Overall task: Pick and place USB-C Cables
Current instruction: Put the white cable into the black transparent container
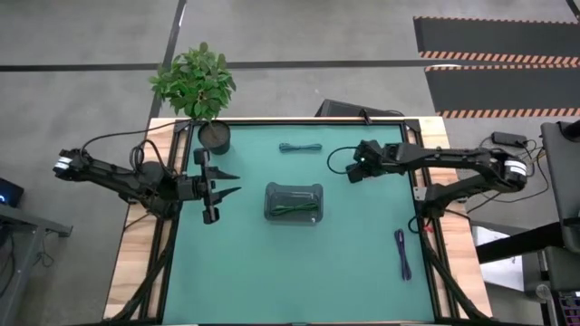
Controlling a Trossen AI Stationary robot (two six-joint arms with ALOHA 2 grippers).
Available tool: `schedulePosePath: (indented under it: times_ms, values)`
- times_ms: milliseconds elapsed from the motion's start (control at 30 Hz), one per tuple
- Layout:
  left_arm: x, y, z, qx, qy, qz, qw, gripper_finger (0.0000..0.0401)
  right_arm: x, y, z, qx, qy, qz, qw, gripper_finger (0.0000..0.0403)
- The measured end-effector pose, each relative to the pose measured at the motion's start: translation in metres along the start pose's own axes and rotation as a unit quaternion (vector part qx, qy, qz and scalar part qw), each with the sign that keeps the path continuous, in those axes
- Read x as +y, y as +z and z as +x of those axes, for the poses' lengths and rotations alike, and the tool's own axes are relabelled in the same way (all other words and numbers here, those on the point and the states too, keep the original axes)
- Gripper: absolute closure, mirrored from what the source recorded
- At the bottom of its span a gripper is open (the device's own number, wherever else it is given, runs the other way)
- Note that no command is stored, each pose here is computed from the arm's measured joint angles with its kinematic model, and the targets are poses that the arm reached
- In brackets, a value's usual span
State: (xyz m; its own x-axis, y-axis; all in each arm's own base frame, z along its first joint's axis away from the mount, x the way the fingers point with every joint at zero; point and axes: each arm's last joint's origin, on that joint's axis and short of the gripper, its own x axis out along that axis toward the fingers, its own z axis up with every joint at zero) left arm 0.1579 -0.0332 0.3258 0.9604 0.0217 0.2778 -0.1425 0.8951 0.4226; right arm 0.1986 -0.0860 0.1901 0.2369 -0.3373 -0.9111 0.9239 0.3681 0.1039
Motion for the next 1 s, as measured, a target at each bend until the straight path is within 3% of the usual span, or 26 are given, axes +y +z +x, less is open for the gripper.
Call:
schedulePosePath:
  times_ms: [300, 600, 767, 1000]
  values:
    - [0.0, 0.0, 0.0, 0.0, 0.0, -0.001, 1.0, 0.0307, 0.031, 0.008, -0.025, -0.158, 0.112, -0.059, 0.979, 0.0359]
    - [0.0, 0.0, 0.0, 0.001, 0.0, -0.001, 1.0, 0.0307, 0.072, 0.011, -0.034, -0.273, 0.218, -0.137, 0.927, 0.0359]
    - [0.0, 0.0, 0.0, 0.002, -0.001, -0.001, 1.0, 0.0307, 0.089, 0.011, -0.032, -0.31, 0.257, -0.161, 0.901, 0.0359]
    - [0.0, -0.001, 0.0, 0.002, -0.001, -0.001, 1.0, 0.0307, 0.099, 0.011, -0.028, -0.311, 0.305, -0.185, 0.881, 0.0359]
